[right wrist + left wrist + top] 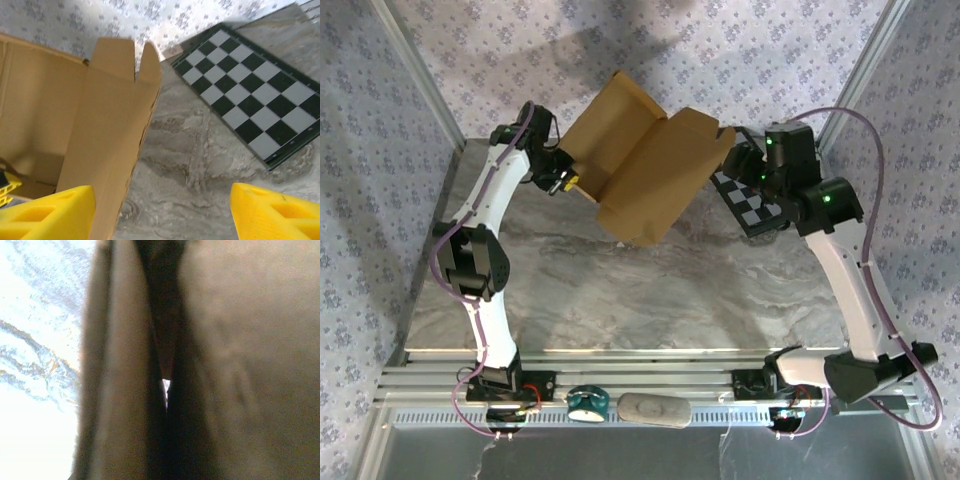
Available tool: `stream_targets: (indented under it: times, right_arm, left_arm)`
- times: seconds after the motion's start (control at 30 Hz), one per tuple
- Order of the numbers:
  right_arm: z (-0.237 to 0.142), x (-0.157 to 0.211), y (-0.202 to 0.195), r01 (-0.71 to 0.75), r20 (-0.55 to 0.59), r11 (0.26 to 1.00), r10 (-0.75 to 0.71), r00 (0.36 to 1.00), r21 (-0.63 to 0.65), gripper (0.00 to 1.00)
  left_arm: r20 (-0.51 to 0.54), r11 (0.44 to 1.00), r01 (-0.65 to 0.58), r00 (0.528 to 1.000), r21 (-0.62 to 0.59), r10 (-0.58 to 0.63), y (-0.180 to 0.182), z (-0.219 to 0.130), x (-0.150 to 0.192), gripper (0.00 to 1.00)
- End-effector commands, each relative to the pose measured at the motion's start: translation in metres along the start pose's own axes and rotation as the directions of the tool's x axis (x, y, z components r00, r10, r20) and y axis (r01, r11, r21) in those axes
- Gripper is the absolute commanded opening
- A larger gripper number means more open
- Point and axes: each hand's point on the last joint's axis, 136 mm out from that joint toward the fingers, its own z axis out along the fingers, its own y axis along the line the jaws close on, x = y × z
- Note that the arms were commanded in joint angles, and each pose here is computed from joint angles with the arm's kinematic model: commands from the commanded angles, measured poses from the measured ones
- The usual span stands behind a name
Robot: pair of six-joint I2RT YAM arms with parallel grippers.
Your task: Fold the paper box
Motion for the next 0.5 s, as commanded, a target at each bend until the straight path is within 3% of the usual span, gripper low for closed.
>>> stream_targets:
  times: [0.0,0.2,0.33,0.47]
  right_arm:
    - [0.002,0.006,0.013,0.049,-0.018,0.998,-0.05,0.999,-0.033,0.72]
    - [0.008,0.017,0.024,0.147,-0.062,0.988,-0.149,0.987,-0.038,0.72]
    - [0.008,0.024,0.028,0.178,-0.068,0.983,-0.181,0.981,-0.041,0.72]
    - [0.009,0.03,0.032,0.207,-0.08,0.977,-0.21,0.974,-0.049,0.73]
  left_arm:
    - [-0.003,0.974,0.225,0.974,-0.001,-0.225,0.011,-0.008,0.009,0.0]
    - [-0.001,0.874,0.47,0.881,-0.128,-0.473,0.057,0.016,0.027,0.0]
    - [0.024,0.787,0.565,0.816,-0.248,-0.578,0.088,0.024,0.046,0.0]
    - [0.045,0.723,0.638,0.757,-0.265,-0.652,0.104,0.034,0.058,0.0]
